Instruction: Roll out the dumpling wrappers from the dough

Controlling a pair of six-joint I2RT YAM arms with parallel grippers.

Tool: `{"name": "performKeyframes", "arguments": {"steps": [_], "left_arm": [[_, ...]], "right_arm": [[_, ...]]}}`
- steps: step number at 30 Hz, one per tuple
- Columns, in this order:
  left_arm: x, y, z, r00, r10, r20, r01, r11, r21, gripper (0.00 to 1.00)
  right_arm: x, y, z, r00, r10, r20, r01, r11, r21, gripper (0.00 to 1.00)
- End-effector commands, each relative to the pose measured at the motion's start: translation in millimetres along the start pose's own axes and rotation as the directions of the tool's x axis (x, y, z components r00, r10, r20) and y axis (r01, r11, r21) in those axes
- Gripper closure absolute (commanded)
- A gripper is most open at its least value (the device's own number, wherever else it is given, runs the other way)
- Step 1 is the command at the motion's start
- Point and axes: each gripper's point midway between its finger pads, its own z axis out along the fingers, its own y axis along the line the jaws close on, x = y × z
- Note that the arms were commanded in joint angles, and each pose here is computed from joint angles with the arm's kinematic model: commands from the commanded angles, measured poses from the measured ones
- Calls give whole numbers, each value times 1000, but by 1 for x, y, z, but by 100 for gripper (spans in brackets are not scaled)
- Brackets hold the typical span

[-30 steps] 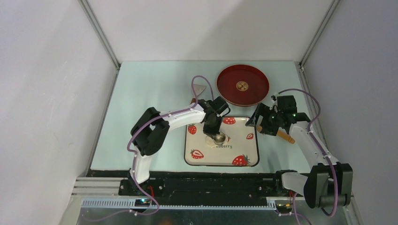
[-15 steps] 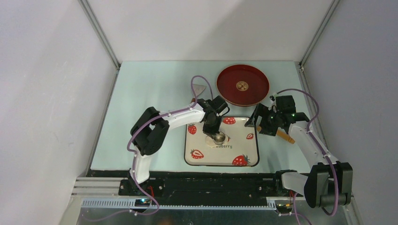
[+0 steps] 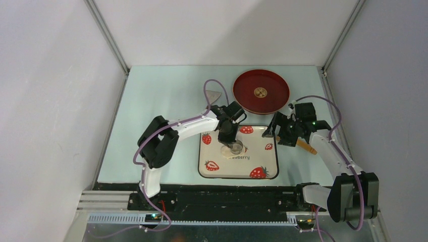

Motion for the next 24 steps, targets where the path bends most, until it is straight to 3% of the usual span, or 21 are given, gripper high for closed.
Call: {"name": "performKeyframes", "arguments": {"steps": [1,24], "left_arm": [[-15,-8,-20,998,16,62,-18,999,32,100],[-11,1,4,1000,16,22,-16,1000,-15,100]], "right_arm": [[-11,8,-4,999,-33,26,33,999,-7,7],[-7,7,-2,999,-45,10,45,999,2,7]]}}
